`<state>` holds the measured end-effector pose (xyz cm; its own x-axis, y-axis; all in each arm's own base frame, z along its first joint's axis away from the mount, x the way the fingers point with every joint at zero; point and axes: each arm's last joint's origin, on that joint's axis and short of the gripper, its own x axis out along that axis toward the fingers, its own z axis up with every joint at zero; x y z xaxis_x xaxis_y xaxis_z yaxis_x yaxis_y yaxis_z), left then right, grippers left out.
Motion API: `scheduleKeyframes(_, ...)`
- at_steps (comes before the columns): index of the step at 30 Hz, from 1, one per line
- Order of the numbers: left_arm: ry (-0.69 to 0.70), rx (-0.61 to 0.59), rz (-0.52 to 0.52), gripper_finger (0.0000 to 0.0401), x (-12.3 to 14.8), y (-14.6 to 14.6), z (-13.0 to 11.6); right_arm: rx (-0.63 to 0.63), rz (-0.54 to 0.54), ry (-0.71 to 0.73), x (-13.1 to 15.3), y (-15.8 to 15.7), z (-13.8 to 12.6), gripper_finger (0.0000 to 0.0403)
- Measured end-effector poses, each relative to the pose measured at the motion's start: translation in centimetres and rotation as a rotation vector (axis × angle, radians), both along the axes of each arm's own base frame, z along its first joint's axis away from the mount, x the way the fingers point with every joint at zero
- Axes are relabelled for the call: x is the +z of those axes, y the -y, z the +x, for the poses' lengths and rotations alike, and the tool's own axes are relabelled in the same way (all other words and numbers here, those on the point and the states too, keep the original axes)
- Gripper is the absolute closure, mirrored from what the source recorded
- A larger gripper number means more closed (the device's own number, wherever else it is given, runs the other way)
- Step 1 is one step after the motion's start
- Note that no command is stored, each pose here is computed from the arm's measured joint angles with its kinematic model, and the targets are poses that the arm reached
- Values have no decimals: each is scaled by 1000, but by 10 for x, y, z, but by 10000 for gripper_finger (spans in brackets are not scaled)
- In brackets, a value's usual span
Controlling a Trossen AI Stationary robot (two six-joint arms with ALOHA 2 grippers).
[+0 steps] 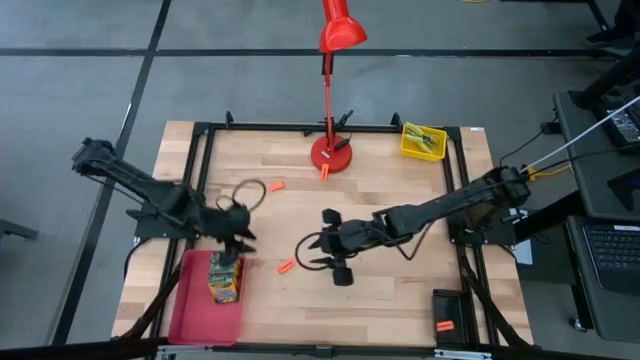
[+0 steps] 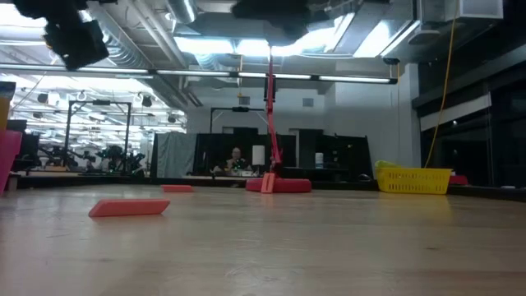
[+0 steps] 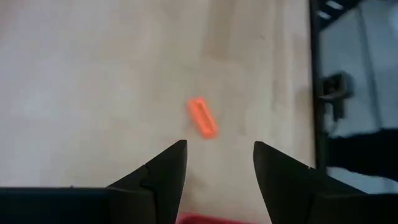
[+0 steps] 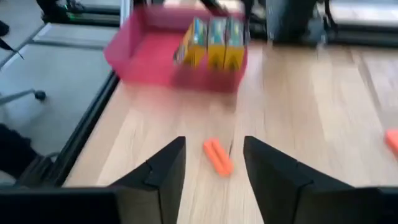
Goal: Pick & Place School Supplies
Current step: Put the orange eraser into the black bin
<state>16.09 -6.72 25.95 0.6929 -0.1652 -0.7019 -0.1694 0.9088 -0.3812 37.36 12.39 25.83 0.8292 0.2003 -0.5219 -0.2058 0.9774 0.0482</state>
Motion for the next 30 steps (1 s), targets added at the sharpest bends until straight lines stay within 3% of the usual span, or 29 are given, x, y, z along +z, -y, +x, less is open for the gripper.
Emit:
scheduleKeyframes(4, 21, -13, -168, 221, -23, 21, 16, -21, -24, -106, 2, -8, -18, 226)
scheduleKeyframes(7, -43, 47, -194, 234, -36, 26, 27, -4, -50, -167, -1, -13, -26, 225)
scheduleKeyframes(13, -122, 92, -88, 256, -53, 39, 56, 56, -61, -267, -7, -20, -36, 225)
scheduleKeyframes(19, -182, 27, 85, 233, -66, 63, 90, 91, -105, -385, -15, -24, -48, 225)
scheduleKeyframes(24, -297, 138, 226, 210, -81, 71, 108, 132, -140, -459, -17, -25, -58, 225)
scheduleKeyframes(30, -384, 228, 196, 196, -101, 77, 122, 150, -182, -501, -7, -20, -72, 226)
